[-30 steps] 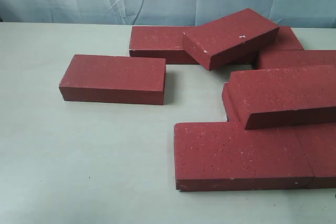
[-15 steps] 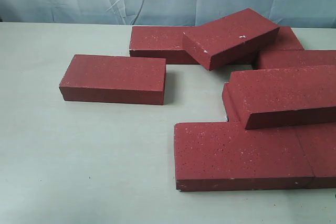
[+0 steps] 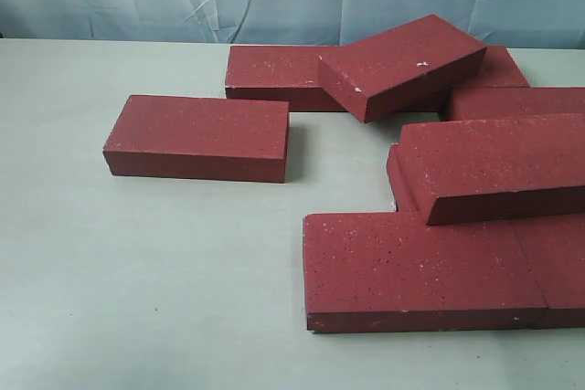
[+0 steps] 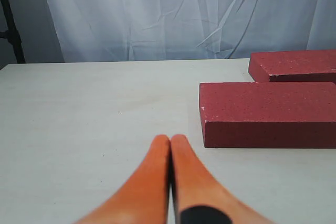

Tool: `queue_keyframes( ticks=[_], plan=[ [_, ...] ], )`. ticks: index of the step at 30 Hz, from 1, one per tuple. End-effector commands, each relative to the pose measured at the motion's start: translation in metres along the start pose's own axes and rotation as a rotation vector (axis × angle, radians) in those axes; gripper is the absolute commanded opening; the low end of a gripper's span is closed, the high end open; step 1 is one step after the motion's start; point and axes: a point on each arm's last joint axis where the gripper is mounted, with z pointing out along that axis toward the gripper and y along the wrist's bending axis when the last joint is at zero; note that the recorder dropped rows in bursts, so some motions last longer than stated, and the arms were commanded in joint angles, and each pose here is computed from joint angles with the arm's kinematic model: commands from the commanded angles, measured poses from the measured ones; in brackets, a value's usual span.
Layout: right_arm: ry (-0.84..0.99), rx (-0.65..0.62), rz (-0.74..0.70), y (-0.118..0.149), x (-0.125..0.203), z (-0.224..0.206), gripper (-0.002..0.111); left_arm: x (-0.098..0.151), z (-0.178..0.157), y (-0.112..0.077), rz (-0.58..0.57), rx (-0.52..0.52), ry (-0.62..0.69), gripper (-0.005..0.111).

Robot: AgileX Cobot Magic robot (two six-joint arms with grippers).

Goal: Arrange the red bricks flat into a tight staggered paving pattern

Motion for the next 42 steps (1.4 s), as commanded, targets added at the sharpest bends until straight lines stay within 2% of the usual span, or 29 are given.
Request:
queue_keyframes(
  ticks=[1,13,31,42],
  plan=[
    [-0.112,0.006,0.001,-0.001,-0.009,-0.001,-0.001,0.001,0.000,0.000,0.006,-0.003,-0.004,0.000],
    [-0.499,0.006,-0.001,0.000,-0.042,-0.011,-0.001,0.001,0.000,0.000,0.006,-0.003,-0.004,0.000],
    [-0.501,0.005,0.007,-0.001,-0.042,-0.011,-0.001,0.001,0.000,0.000,0.006,-0.003,-0.004,0.000],
    [-0.470,-0.014,-0.030,0.009,-0.078,-0.031,-0.001,0.001,0.000,0.000,0.006,-0.003,-0.004,0.000]
  ],
)
